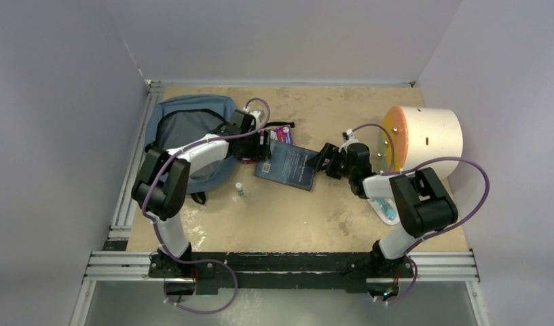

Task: Pack the student bag
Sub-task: Pick up the book from the center of the board.

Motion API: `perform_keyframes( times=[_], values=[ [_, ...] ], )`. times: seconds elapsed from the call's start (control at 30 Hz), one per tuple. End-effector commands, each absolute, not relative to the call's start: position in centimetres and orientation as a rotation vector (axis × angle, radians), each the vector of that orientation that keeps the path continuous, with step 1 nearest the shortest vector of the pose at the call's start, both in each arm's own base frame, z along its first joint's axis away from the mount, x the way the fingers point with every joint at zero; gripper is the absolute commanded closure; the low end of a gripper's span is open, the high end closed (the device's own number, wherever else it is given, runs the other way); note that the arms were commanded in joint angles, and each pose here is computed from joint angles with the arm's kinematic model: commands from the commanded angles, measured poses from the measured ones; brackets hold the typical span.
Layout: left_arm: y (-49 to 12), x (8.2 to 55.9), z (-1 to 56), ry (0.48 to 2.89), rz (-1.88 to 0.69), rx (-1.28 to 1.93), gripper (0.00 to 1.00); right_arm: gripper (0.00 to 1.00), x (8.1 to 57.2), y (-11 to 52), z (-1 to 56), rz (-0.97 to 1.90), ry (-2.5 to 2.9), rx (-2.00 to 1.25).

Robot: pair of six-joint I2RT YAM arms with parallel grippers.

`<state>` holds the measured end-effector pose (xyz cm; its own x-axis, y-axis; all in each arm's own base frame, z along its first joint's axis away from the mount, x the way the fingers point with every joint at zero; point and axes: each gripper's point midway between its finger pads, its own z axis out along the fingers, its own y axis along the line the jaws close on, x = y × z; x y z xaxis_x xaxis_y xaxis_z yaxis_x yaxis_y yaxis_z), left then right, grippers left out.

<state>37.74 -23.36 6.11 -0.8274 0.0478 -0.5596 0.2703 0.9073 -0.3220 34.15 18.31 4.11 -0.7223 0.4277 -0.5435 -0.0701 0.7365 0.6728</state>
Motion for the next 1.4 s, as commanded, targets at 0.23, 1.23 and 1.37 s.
perform_keyframes(
  times=[0.23,1.23,1.37],
  values=[
    [-26.0,37.9,6.0,2.461,-0.672,0.328,0.33,0.22,30.5,19.2,0.4,1.108,2.339,0.389],
    [-26.5,36.9,7.1,2.471,-0.649,0.362,0.47,0.88,32.4,19.2,8.7,1.144,2.059,0.294],
    [-25.9,37.7,13.2,2.32,-0.651,0.353,0.44,1.0,33.4,17.9,13.7,0.979,1.96,0.181]
  ],
)
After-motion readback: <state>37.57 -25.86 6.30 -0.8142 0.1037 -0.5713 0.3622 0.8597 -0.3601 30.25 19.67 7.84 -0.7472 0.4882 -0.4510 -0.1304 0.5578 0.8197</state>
